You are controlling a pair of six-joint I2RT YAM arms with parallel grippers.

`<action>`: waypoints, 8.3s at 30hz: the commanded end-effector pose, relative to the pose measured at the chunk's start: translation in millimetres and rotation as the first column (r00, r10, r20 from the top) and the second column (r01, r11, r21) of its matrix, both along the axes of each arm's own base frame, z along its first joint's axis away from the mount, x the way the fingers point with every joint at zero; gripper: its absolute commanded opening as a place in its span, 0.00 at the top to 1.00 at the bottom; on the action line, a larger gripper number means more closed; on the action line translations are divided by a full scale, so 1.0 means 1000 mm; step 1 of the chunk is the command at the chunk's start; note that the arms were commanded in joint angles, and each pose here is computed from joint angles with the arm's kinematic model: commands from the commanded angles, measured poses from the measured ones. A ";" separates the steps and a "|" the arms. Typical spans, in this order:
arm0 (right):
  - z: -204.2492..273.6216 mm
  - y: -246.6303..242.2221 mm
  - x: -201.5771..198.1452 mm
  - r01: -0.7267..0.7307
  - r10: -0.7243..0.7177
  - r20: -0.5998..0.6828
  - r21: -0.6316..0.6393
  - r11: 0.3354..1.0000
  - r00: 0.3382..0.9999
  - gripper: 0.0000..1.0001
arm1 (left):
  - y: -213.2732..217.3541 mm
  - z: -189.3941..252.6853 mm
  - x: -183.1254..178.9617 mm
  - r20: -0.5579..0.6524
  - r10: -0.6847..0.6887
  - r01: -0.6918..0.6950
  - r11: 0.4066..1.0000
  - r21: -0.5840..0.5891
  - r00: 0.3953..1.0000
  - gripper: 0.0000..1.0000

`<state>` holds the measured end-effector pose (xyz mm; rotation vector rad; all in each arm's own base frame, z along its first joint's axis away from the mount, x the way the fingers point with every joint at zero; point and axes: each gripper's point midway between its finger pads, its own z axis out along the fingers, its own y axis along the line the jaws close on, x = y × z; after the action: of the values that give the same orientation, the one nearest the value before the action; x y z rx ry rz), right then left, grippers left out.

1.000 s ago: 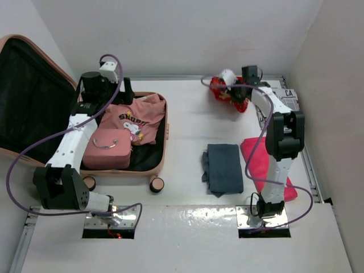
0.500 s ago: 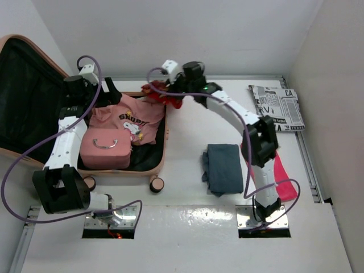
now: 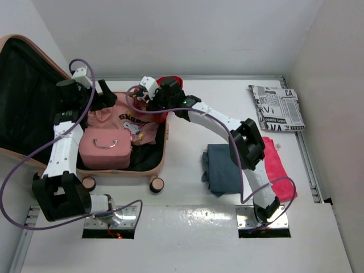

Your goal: Pack the luggage

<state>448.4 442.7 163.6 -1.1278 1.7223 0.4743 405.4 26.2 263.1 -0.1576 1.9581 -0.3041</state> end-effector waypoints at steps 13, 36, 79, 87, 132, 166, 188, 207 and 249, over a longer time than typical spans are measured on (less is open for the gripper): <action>-0.057 0.039 -0.201 -0.591 0.583 -0.198 0.018 0.806 0.788 1.00 | 0.014 0.015 -0.004 0.043 0.012 -0.012 1.000 -0.021 0.999 0.05; -0.055 0.042 -0.230 -0.615 0.540 -0.436 -0.040 0.788 0.720 0.39 | 0.007 0.031 -0.005 0.085 -0.033 0.037 0.999 -0.038 0.996 0.05; -0.053 -0.395 -0.213 0.855 -0.589 -0.775 -0.129 0.502 0.229 0.30 | -0.408 -0.139 -0.200 -0.395 -0.834 0.684 0.545 -0.485 0.385 0.04; -0.044 -0.402 -0.207 0.860 -0.554 -0.798 -0.093 0.501 0.236 0.30 | -0.422 -0.193 -0.173 -0.569 -0.690 0.522 0.719 -0.460 0.448 0.02; -0.028 -0.363 -0.154 0.740 -0.489 -0.763 -0.021 0.672 0.422 0.34 | -0.161 -0.005 -0.027 -0.193 -0.607 0.567 0.792 -0.226 0.771 1.00; -0.042 -0.350 -0.156 0.645 -0.508 -0.703 -0.092 0.758 0.498 0.35 | 0.120 -0.195 -0.021 -0.691 0.060 0.409 0.769 0.492 0.720 0.79; -0.111 -0.444 -0.228 0.619 -0.871 -0.379 -0.614 0.490 0.314 0.30 | -0.009 0.157 0.011 0.147 -0.155 0.061 0.861 0.505 0.977 0.01; -0.176 -0.447 -0.242 0.376 -0.903 -0.357 -0.823 0.426 0.241 0.70 | -0.012 0.145 0.005 0.131 -0.097 0.027 0.889 0.458 0.987 0.01; 0.056 -0.229 -0.097 0.749 -0.023 -0.971 0.169 0.641 0.239 1.00 | -0.404 -0.028 -0.089 -0.141 -0.787 0.798 0.599 0.060 0.601 0.17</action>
<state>353.9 205.3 180.9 0.4311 2.5098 1.3042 305.5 -371.3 213.5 0.8664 2.0973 -0.8184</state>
